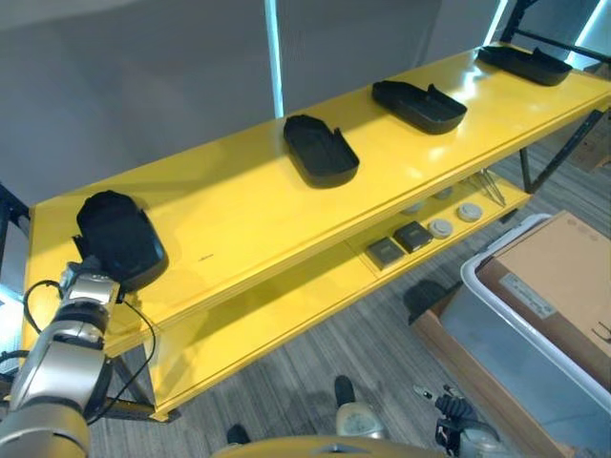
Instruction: Move parts from the plastic box to the shelf.
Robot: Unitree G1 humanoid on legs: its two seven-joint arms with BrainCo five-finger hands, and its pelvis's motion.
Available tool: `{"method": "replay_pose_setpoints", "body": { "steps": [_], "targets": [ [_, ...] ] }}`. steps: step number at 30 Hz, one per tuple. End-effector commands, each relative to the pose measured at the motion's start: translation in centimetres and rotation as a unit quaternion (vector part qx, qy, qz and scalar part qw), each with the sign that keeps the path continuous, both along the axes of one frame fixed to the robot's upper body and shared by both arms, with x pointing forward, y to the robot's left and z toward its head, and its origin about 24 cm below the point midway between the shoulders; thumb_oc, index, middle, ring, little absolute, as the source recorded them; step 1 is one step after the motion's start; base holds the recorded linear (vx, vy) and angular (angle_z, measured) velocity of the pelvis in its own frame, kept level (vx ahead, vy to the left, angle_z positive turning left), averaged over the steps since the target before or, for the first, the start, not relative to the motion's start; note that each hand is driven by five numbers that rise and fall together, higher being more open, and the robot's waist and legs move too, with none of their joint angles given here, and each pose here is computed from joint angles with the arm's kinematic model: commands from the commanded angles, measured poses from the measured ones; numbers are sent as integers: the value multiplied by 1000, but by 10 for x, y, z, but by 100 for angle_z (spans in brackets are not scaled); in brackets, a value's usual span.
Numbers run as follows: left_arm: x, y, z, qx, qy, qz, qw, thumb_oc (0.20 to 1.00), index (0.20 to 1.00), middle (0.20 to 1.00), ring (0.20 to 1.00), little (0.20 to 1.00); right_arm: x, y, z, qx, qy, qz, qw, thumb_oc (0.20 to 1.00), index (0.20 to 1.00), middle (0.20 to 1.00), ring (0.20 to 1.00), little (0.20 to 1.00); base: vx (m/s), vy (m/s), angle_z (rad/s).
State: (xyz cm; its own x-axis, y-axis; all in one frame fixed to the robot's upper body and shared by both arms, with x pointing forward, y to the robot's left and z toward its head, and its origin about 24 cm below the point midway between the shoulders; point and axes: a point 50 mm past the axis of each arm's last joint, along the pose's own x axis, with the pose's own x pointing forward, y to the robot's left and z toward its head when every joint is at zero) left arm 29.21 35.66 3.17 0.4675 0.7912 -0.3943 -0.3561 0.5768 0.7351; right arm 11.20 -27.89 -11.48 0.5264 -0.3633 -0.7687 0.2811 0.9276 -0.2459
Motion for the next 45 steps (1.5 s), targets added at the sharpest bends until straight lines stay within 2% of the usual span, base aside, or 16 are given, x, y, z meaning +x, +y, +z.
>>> {"method": "replay_pose_setpoints", "body": {
  "steps": [1, 8, 10, 17, 23, 25, 28, 30, 33, 36, 38, 39, 42, 43, 44, 45],
  "targets": [
    [-1, 33, 39, 74, -26, 27, 997, 200, 200, 200, 200, 200, 7, 4, 2, -5, -16, 21, 1000, 1000, 1000, 1000, 1000, 1000, 0, 0, 0],
    [-1, 32, 35, 61, -16, 20, 998, 200, 200, 200, 200, 200, 8, 5, 2, -5, -17, 26, 1000, 1000, 1000, 1000, 1000, 1000, 0, 0, 0],
    [-2, 33, 34, 61, -10, 15, 998, 1000, 1000, 1000, 1000, 1000, 8, 5, 2, -5, -16, 26, 1000, 1000, 1000, 1000, 1000, 1000, 0, 0, 0],
    [4, 37, 50, 104, -32, -4, 994, 1000, 1000, 1000, 1000, 1000, 9, 3, 2, -7, -17, 27, 999, 1000, 1000, 1000, 1000, 1000, 0, 0, 0],
    [21, 36, 102, 191, -120, -47, 973, 1000, 1000, 1000, 1000, 1000, 8, 5, 2, -4, -20, 19, 1000, 1000, 1000, 1000, 1000, 1000, -6, 5, 2],
    [26, 27, 134, 241, -196, -90, 946, 1000, 1000, 1000, 1000, 1000, 5, 7, 2, -1, -23, 5, 1000, 1000, 1000, 1000, 1000, 1000, -28, 14, 9],
    [25, 10, 161, 240, -275, -151, 919, 1000, 1000, 1000, 1000, 1000, 2, 10, 2, 1, -24, -7, 1000, 1000, 1000, 1000, 1000, 1000, -12, 4, 23],
    [21, -15, 181, 224, -352, -223, 881, 1000, 1000, 1000, 1000, 1000, 1, 15, 1, 6, -26, -16, 1000, 1000, 1000, 1000, 1000, 1000, 6, -5, 13],
    [5, -62, 185, 152, -429, -328, 828, 1000, 1000, 1000, 1000, 1000, 1, 25, 0, 13, -29, -27, 999, 1000, 1000, 1000, 1000, 1000, 2, -4, 19],
    [-17, -101, 165, 65, -470, -408, 780, 1000, 1000, 1000, 1000, 1000, 0, 34, -1, 19, -33, -35, 999, 1000, 1000, 1000, 1000, 1000, -15, -1, 9],
    [-29, -115, 155, 5, -489, -440, 753, 1000, 1000, 1000, 1000, 1000, -1, 37, -1, 20, -32, -35, 999, 1000, 1000, 1000, 1000, 1000, -23, -5, 13],
    [-38, -129, 148, -30, -506, -471, 721, 1000, 1000, 1000, 1000, 1000, -1, 38, -1, 21, -34, -38, 998, 1000, 1000, 1000, 1000, 1000, -29, -8, 9],
    [-50, -144, 133, -62, -502, -501, 702, 1000, 1000, 1000, 1000, 1000, -2, 38, -2, 22, -37, -43, 998, 1000, 1000, 1000, 1000, 1000, -33, -9, 4],
    [-52, -148, 125, -99, -499, -504, 698, 853, 853, 853, 853, 853, -2, 38, -3, 22, -38, -44, 998, 1000, 1000, 1000, 1000, 1000, -51, -12, 8],
    [-54, -153, 118, -131, -497, -501, 696, 435, 435, 435, 435, 435, -2, 37, -3, 22, -39, -45, 998, 1000, 1000, 1000, 1000, 1000, -50, -9, 7],
    [-57, -156, 112, -141, -494, -501, 697, 200, 200, 200, 200, 200, -2, 36, -3, 21, -38, -47, 998, 1000, 1000, 1000, 1000, 1000, -43, -5, 2]
  ]
}}
